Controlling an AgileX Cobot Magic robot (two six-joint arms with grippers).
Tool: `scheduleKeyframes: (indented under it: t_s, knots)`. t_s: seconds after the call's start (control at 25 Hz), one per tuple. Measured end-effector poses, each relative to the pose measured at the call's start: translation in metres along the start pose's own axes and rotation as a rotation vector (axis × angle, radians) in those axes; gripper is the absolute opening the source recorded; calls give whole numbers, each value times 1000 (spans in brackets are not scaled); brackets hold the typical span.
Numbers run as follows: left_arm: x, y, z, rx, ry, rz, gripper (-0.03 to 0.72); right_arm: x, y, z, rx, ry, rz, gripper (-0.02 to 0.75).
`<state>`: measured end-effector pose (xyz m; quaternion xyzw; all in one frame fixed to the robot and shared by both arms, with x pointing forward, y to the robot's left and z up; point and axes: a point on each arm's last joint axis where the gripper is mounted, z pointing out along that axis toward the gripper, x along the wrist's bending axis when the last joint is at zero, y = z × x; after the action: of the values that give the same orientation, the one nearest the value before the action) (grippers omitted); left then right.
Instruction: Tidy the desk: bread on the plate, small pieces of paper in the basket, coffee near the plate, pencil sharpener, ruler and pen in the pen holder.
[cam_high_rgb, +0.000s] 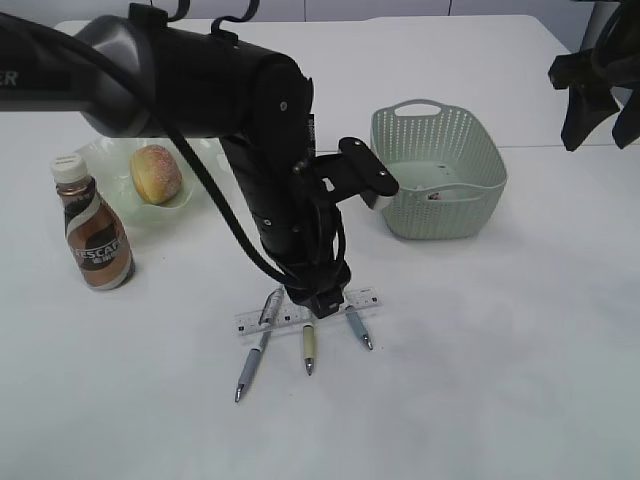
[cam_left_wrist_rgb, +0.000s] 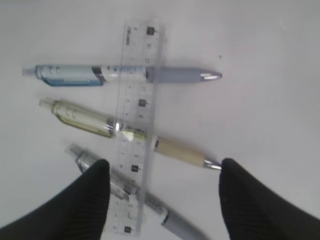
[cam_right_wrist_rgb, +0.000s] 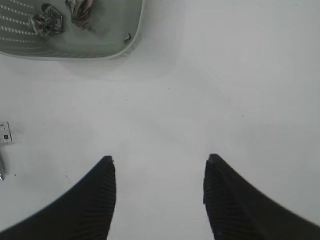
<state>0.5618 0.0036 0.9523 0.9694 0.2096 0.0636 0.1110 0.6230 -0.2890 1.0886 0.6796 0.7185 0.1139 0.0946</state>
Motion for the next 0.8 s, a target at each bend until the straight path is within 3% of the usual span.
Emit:
scheduleKeyframes:
  t_s: [0.8]
  knots:
    - [8,9,40,-45,57,53,512,0,0,0,0,0,0,417]
